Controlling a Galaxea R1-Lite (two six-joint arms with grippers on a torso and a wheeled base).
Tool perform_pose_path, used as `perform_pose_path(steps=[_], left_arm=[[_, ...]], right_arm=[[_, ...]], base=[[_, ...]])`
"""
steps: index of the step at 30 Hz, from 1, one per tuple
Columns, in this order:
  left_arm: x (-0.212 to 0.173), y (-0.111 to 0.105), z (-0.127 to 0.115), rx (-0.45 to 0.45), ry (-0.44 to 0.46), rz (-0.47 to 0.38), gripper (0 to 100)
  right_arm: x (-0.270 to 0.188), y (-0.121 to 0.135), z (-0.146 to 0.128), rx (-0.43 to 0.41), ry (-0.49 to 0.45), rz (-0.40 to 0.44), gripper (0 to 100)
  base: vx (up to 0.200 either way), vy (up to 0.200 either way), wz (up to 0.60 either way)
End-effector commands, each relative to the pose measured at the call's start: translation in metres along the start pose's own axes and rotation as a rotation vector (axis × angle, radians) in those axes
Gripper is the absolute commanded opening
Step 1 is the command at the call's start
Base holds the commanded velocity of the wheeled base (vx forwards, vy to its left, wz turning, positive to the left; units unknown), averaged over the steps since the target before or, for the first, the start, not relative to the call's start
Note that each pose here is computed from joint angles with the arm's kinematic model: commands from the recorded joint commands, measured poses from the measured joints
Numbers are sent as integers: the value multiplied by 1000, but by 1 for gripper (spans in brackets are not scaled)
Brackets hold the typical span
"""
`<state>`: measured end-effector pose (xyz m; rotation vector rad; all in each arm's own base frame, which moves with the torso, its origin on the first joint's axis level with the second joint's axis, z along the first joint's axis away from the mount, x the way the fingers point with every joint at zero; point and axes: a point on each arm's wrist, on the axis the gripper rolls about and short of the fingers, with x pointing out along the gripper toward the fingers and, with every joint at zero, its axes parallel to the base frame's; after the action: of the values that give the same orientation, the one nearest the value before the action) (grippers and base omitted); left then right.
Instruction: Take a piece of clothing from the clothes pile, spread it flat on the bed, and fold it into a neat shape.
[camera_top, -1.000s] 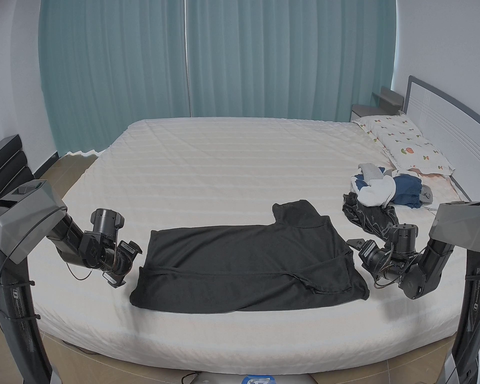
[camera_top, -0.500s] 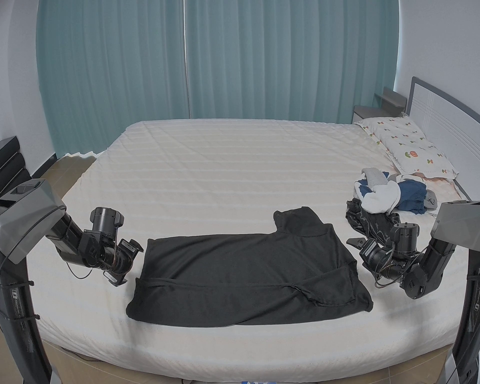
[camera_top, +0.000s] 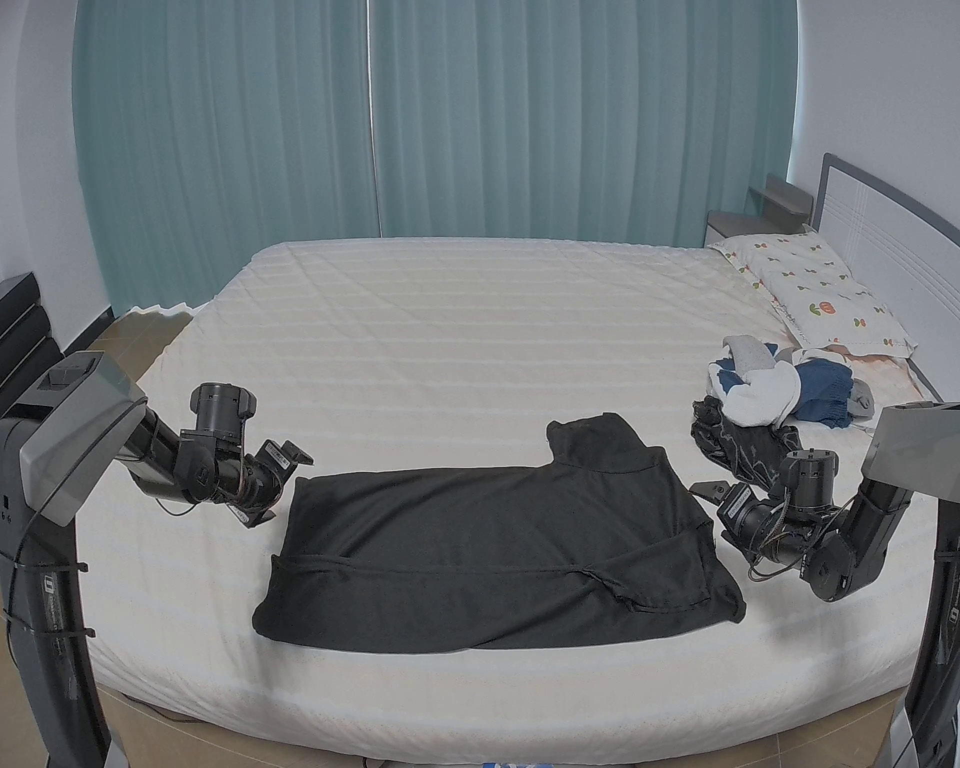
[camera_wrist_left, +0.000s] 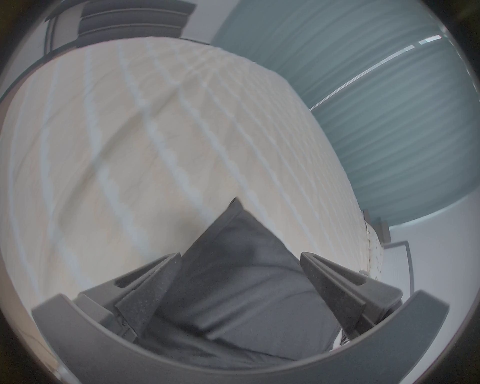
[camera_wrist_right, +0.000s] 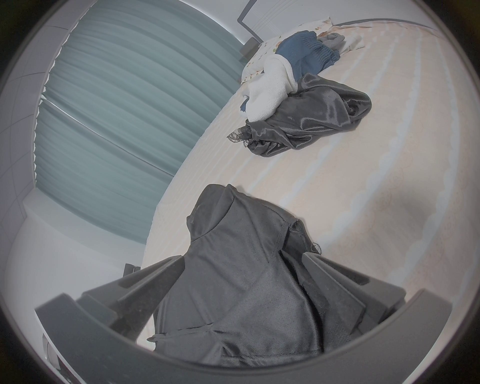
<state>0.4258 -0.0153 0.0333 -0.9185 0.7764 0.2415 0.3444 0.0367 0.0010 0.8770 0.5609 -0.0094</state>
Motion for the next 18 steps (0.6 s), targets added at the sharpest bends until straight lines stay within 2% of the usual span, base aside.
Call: perform_pose_path(steps=[1,7,12,18], left_arm=[[40,5,14,106,-9,-19,100],[65,3,20,232,-14,-64,100],[68,-3,16,264,18,-126,100],[76,-4,15,286,-46,-193,100]], right_arm=[[0,-2,-2,1,10,-3,100],[1,-3,-5,1,31,2,100],[1,-3,-5,2,47,12,100],[0,-2,-6,0,54,18,100]], base=[[0,0,0],[0,0,0],[0,0,0],[0,0,0]])
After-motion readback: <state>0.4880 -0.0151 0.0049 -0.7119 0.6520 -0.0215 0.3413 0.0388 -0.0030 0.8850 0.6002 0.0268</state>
